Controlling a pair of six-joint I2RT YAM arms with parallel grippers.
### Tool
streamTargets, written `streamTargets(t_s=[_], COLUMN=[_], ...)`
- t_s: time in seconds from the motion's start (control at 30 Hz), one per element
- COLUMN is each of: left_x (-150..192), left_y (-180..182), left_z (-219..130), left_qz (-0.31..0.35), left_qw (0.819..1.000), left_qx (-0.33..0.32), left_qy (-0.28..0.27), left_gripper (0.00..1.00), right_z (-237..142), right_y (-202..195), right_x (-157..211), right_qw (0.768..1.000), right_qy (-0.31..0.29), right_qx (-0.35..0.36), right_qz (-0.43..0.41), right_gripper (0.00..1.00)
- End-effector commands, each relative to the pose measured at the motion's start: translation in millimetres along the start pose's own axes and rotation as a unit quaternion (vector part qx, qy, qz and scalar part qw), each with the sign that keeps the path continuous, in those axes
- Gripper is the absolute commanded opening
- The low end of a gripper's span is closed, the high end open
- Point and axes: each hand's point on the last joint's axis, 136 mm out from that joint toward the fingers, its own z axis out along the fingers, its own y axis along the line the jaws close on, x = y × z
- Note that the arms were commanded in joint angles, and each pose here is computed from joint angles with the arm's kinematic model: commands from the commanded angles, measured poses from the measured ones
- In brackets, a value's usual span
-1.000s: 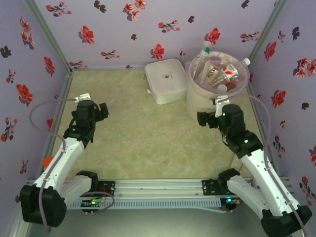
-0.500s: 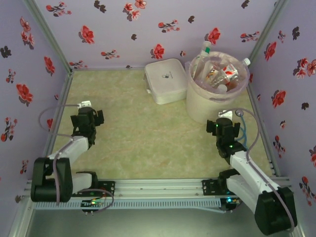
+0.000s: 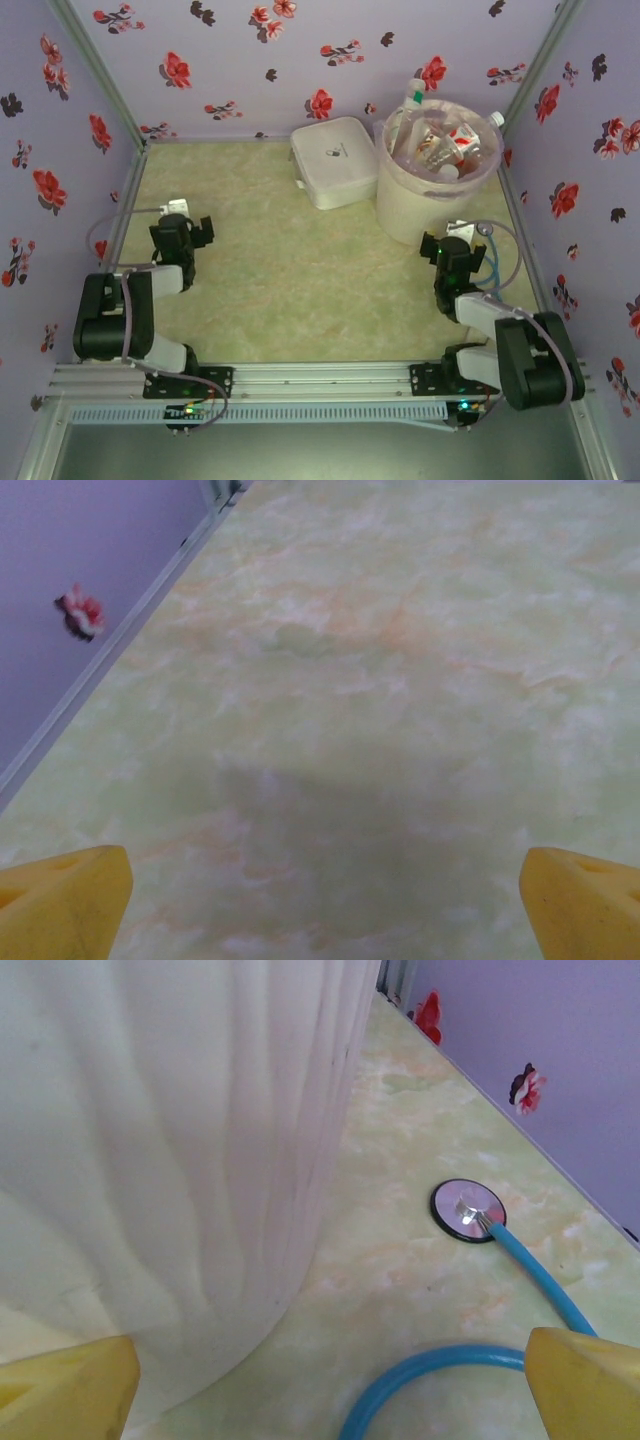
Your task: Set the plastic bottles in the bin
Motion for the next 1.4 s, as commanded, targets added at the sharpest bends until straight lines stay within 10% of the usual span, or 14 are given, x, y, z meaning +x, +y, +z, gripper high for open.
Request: streamTargets(t_s=[0.0,1.37], left_x=[-11.2,-3.3], left_y=[-4.0,-9.5], left_z=[-1.6,-2.1], left_qz=[-0.016,-0.008], left_qw=[0.999,0.998], left_qx=[0.020,0.036], left_qy=[-0.045,-0.057], left_gripper=[1.00,1.00], right_z=[8.9,46.9], right_y=[5.6,1.5], right_x=[-36.6,-18.2], right_qw=[0.998,0.998], right_qy=[-0.064,-0.048], right_qx=[-0.005,0.017], right_qz=[0.018,0.021], right_gripper=[0.99,0.99])
